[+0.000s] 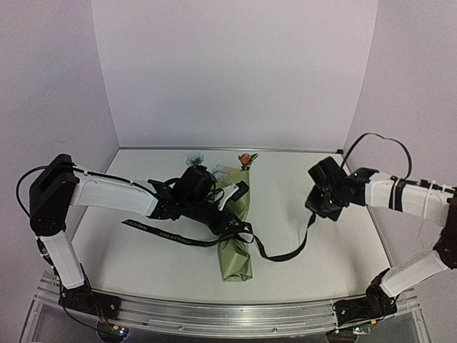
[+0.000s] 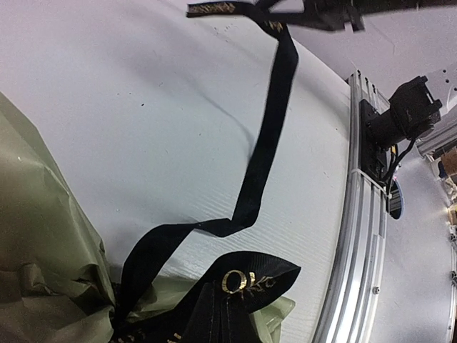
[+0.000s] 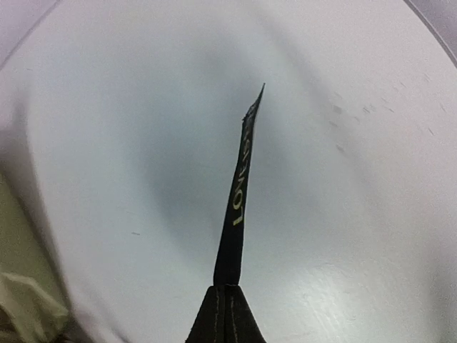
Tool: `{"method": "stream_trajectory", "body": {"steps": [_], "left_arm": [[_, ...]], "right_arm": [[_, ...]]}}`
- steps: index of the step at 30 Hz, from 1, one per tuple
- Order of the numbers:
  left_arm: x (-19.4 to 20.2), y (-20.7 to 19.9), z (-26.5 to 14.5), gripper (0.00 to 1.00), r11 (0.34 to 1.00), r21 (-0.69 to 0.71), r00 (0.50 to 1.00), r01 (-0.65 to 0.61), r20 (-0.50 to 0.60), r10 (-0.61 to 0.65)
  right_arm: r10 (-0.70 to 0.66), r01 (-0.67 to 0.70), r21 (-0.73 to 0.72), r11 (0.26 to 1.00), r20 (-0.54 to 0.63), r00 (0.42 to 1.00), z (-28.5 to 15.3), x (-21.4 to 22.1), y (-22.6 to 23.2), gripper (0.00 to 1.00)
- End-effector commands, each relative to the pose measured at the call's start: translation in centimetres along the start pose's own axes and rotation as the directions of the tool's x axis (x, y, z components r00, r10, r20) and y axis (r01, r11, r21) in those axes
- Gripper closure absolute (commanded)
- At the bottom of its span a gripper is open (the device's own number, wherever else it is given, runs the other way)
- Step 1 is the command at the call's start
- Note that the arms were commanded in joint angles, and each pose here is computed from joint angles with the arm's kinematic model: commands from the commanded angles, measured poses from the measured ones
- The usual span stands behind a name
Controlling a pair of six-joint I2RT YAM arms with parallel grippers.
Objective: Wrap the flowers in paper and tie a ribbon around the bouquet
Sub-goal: Cross the half-tied ribbon over the folded bouquet.
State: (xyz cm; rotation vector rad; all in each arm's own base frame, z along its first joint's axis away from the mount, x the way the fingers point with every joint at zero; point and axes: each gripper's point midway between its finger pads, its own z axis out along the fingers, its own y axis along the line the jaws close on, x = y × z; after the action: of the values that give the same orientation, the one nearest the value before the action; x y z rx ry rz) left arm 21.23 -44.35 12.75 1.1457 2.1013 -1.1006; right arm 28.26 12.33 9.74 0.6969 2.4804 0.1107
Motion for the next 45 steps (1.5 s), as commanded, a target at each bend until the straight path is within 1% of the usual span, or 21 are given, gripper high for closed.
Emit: {"method": "stream_trajectory", "body": {"steps": [1,4,7,10,12,16,18,21,24,27,29,33,35,39,45], "left_arm": [[-2.4,-0.8,0.7,1.0,0.998,0.026,0.997,-0.065,0.048,0.064],[-2.3,-0.6,1.3,1.0,0.997,0.031,0.997,-0.064,0.041,0.063],[-1.9,-0.3,2.0,1.0,0.998,0.039,0.998,-0.057,0.03,0.056],[-1.6,-0.2,2.7,0.98,0.998,0.049,0.999,-0.05,0.015,0.049],[-1.4,0.0,3.2,0.94,0.998,0.049,0.999,-0.04,0.008,0.04],[-2.3,0.5,3.1,0.79,0.999,0.016,0.999,-0.029,0.041,0.029],[-3.2,0.4,2.7,0.69,1.0,0.005,0.997,-0.027,0.072,0.027],[-5.0,-0.2,1.5,0.61,0.999,0.0,0.99,-0.035,0.136,0.034],[-6.8,-1.4,-0.5,0.57,0.998,0.01,0.976,-0.056,0.211,0.053],[-8.4,-2.3,-3.0,0.52,0.997,-0.001,0.953,-0.078,0.293,0.075],[-9.3,-2.6,-4.8,0.49,0.996,-0.007,0.936,-0.091,0.34,0.088],[-10.4,-1.7,-6.4,0.42,0.994,-0.041,0.924,-0.101,0.367,0.109],[-10.9,-0.9,-6.8,0.4,0.994,-0.058,0.919,-0.095,0.378,0.11],[-12.5,0.4,-8.1,0.34,0.992,-0.088,0.902,-0.09,0.415,0.118],[-13.8,1.0,-9.0,0.3,0.985,-0.134,0.888,-0.109,0.432,0.158]], "right_arm": [[-0.054,0.053,-0.165,0.985,0.0,0.999,-2.7,-4.2,8.4,1.0],[-0.033,0.027,-0.267,0.963,-0.018,0.999,-4.3,-6.1,13.2,1.0],[-0.017,0.003,-0.337,0.941,-0.039,0.999,-5.2,-7.2,16.5,1.0],[0.003,-0.013,-0.4,0.916,-0.026,1.0,-7.0,-8.9,18.9,1.0],[0.02,-0.025,-0.442,0.897,-0.016,1.0,-8.2,-9.9,20.2,1.0],[0.045,-0.063,-0.532,0.845,-0.046,0.998,-10.6,-10.9,22.8,1.0],[0.054,-0.083,-0.558,0.826,-0.068,0.996,-11.3,-10.9,23.4,1.0],[0.048,-0.106,-0.589,0.801,-0.113,0.992,-11.8,-10.2,24.1,1.0],[0.033,-0.122,-0.627,0.77,-0.152,0.988,-12.2,-9.4,24.8,1.0],[0.003,-0.131,-0.677,0.724,-0.186,0.982,-13.0,-8.7,25.8,1.0],[-0.03,-0.138,-0.72,0.68,-0.216,0.976,-13.9,-8.1,26.8,1.0],[-0.107,-0.151,-0.776,0.612,-0.271,0.957,-15.8,-6.7,29.2,1.0],[-0.145,-0.153,-0.792,0.591,-0.291,0.946,-16.6,-5.5,30.1,1.0],[-0.185,-0.156,-0.806,0.571,-0.312,0.932,-17.6,-3.9,31.2,1.0],[-0.223,-0.172,-0.813,0.556,-0.346,0.911,-18.5,-2.1,32.2,1.0]]}}
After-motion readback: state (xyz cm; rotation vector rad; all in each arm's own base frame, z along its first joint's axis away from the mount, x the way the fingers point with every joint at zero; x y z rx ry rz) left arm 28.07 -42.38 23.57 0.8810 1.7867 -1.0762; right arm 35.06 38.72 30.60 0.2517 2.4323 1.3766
